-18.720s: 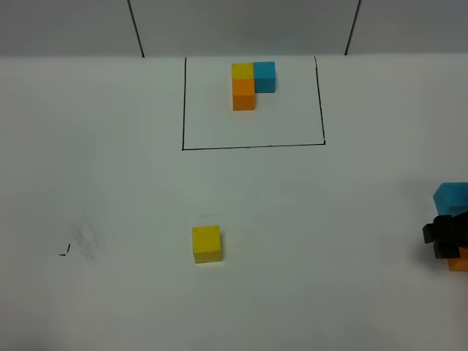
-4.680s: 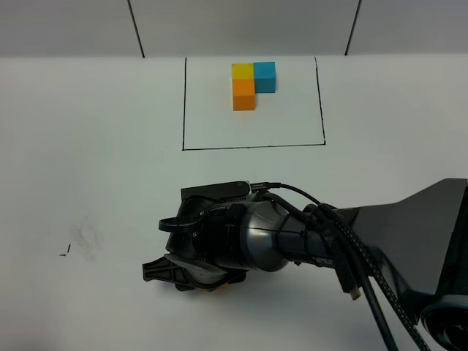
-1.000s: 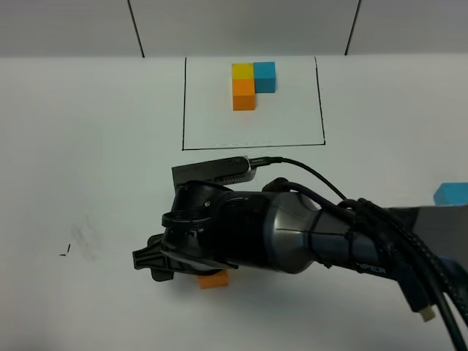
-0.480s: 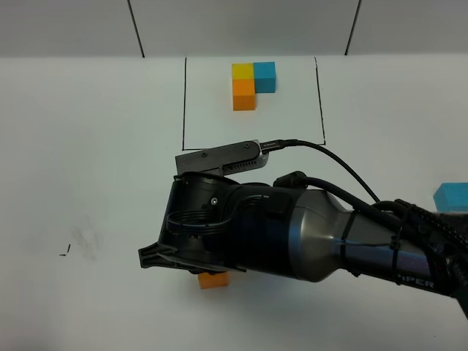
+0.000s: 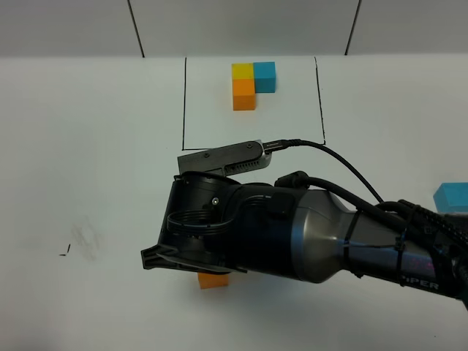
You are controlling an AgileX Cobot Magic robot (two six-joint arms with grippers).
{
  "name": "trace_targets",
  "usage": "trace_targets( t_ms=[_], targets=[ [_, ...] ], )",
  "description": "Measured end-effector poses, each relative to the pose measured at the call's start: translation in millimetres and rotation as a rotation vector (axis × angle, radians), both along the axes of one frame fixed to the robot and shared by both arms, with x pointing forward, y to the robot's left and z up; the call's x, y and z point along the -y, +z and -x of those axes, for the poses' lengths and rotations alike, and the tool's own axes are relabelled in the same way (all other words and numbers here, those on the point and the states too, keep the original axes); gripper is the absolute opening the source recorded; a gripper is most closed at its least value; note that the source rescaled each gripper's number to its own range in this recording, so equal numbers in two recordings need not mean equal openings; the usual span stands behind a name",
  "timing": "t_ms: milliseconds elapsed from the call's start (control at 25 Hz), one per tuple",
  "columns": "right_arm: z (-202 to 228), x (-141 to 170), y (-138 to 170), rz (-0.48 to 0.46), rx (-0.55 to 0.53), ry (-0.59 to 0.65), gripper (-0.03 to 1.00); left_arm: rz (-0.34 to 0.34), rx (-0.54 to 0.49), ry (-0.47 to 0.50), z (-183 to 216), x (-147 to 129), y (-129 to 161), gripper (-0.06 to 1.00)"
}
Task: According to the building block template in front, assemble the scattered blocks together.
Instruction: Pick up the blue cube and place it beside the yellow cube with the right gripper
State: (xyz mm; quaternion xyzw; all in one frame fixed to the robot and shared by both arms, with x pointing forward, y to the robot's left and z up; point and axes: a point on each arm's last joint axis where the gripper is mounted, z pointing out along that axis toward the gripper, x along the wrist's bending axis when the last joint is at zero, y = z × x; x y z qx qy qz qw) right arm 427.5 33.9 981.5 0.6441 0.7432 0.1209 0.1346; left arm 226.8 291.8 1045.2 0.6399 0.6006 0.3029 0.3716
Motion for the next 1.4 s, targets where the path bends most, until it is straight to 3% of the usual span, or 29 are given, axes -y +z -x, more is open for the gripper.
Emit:
trace_targets(
  t_ms=[240, 400, 600, 760, 1040, 1400],
  targets=[
    [0, 0, 0, 0.007, 0.0, 0.004, 0.0, 0.0, 0.0, 0.0, 0, 0, 0, 0.01],
    [-4, 3, 2, 0.069, 0.048, 0.075, 0.0, 0.0, 0.0, 0.0, 0, 0, 0, 0.01],
    [-9, 16, 7, 0.207, 0.101, 0.072, 0.0, 0.0, 0.0, 0.0, 0, 0, 0, 0.01],
    [-16, 27, 25, 0.205, 0.15, 0.047, 0.0, 0.0, 0.0, 0.0, 0, 0, 0, 0.01],
    [-34, 72, 28, 0.241, 0.142, -0.046, 0.0, 0.0, 0.0, 0.0, 0, 0, 0, 0.01],
    [-40, 151, 30, 0.284, 0.098, -0.204, 0.0, 0.0, 0.0, 0.0, 0, 0, 0, 0.01]
  ],
)
